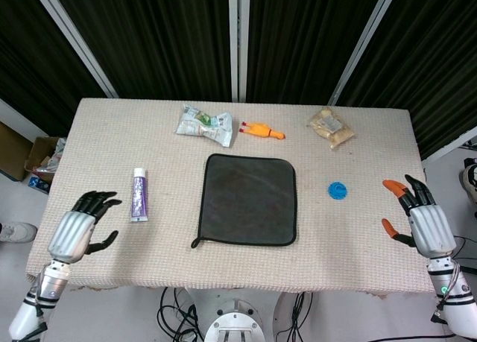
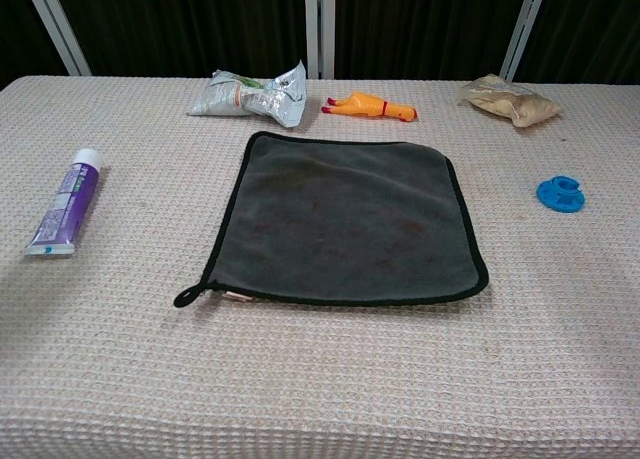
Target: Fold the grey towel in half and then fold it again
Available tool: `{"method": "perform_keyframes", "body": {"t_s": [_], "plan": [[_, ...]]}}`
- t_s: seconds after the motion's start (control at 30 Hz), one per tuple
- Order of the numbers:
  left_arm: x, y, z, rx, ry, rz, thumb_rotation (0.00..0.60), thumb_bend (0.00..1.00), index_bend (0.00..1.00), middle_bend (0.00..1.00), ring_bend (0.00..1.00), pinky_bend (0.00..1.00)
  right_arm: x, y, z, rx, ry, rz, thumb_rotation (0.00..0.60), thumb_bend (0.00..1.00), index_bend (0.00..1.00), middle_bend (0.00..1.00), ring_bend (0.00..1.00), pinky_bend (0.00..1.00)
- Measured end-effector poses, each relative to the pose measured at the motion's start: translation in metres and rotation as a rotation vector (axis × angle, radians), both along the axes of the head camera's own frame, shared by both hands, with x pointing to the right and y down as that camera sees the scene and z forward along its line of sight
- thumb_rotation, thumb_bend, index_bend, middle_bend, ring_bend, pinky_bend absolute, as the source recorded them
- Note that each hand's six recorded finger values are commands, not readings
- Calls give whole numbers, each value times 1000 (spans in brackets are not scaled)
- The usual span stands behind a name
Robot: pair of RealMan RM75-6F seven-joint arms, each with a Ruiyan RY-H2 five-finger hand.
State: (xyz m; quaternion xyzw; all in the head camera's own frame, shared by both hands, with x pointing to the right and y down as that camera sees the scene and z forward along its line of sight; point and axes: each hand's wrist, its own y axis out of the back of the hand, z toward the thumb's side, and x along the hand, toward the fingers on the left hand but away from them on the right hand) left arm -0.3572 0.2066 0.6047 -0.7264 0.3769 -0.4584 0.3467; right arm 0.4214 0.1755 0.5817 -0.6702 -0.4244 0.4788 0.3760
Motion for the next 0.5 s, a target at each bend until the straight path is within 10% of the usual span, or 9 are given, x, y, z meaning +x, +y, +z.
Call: {"method": "perform_keyframes", "body": {"t_s": [0.5], "plan": [[121,16,83,-189,153,276,600,238,296,175,146,135,-13,2,-5,22,-26,-21,600,233,180,183,0,106]]}}
